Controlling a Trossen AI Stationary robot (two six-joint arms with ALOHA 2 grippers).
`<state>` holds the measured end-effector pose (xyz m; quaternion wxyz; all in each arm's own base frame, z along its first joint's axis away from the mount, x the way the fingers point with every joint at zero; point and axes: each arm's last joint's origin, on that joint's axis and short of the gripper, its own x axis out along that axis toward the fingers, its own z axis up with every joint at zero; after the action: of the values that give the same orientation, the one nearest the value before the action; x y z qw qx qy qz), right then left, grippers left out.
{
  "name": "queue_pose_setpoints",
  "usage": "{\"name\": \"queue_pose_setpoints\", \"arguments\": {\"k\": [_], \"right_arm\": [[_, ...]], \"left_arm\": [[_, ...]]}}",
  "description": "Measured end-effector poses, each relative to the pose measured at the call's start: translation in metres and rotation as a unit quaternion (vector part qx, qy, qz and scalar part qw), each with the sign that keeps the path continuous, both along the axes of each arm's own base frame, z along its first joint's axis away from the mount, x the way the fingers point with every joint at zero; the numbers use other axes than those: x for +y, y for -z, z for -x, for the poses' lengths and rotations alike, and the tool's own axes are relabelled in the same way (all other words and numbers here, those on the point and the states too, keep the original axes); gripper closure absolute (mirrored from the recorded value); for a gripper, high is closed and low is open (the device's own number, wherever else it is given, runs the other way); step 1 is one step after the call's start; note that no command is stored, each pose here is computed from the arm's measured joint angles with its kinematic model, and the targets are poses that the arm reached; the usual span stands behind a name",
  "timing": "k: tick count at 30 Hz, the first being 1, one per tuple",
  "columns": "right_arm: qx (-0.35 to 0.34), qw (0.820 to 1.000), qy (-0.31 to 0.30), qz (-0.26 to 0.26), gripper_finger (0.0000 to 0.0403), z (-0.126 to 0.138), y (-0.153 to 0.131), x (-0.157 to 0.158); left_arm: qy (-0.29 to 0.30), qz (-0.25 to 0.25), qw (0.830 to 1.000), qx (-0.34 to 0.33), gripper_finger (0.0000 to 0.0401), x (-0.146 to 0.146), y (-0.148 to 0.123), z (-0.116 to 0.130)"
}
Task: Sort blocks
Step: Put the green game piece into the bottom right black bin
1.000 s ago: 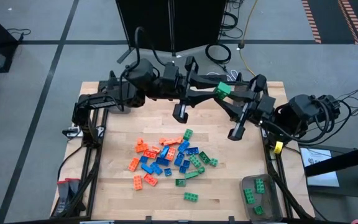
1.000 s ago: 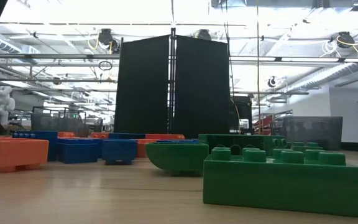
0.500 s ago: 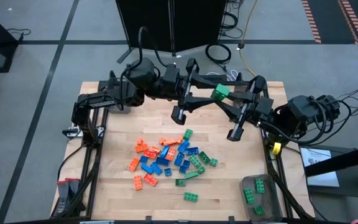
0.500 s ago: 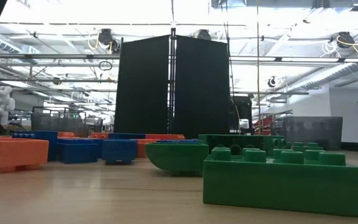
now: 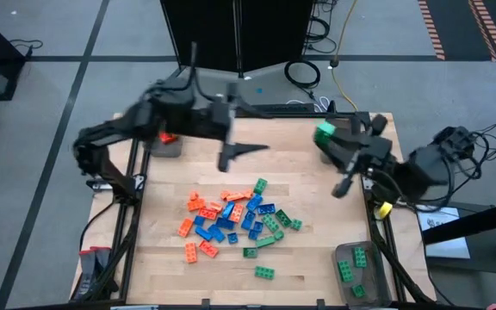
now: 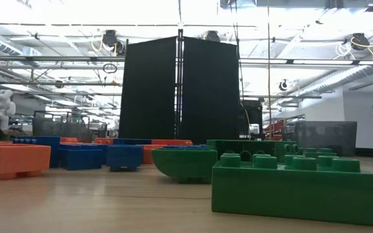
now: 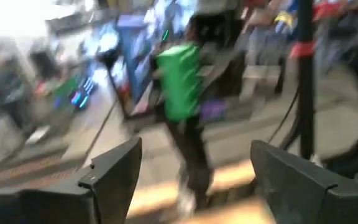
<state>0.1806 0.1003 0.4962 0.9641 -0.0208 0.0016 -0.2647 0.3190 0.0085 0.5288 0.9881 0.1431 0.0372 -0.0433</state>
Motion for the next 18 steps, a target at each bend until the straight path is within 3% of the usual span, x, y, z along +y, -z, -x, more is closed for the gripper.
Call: {"name": "queue_pose_setpoints", "arguments": {"k": [5, 8, 10, 12, 15, 18], "right_arm": [[0.034, 0.987, -0.05, -0.148, 0.0327, 0.025, 0.038, 0.016], [0.109, 0.959, -0.047, -0.259, 0.0327, 0.032, 0.07, 0.025], [0.199, 0.923, -0.018, -0.33, 0.0327, 0.033, 0.094, 0.034], [0.305, 0.875, 0.027, -0.376, 0.0327, 0.032, 0.117, 0.047], [0.429, 0.804, 0.059, -0.407, 0.0327, 0.031, 0.142, 0.072], [0.498, 0.758, 0.052, -0.418, 0.0327, 0.028, 0.162, 0.102]], "left_arm": [[-0.066, 0.015, 0.987, 0.144, 0.0113, 0.002, 0.014, 0.038], [-0.099, 0.035, 0.964, 0.246, 0.0116, 0.003, 0.029, 0.055], [-0.113, 0.052, 0.946, 0.299, 0.0116, 0.004, 0.04, 0.057], [-0.124, 0.066, 0.927, 0.349, 0.0116, 0.004, 0.054, 0.056], [-0.131, 0.074, 0.907, 0.392, 0.0116, 0.004, 0.077, 0.047], [-0.131, 0.068, 0.89, 0.431, 0.0116, 0.004, 0.106, 0.036]]}}
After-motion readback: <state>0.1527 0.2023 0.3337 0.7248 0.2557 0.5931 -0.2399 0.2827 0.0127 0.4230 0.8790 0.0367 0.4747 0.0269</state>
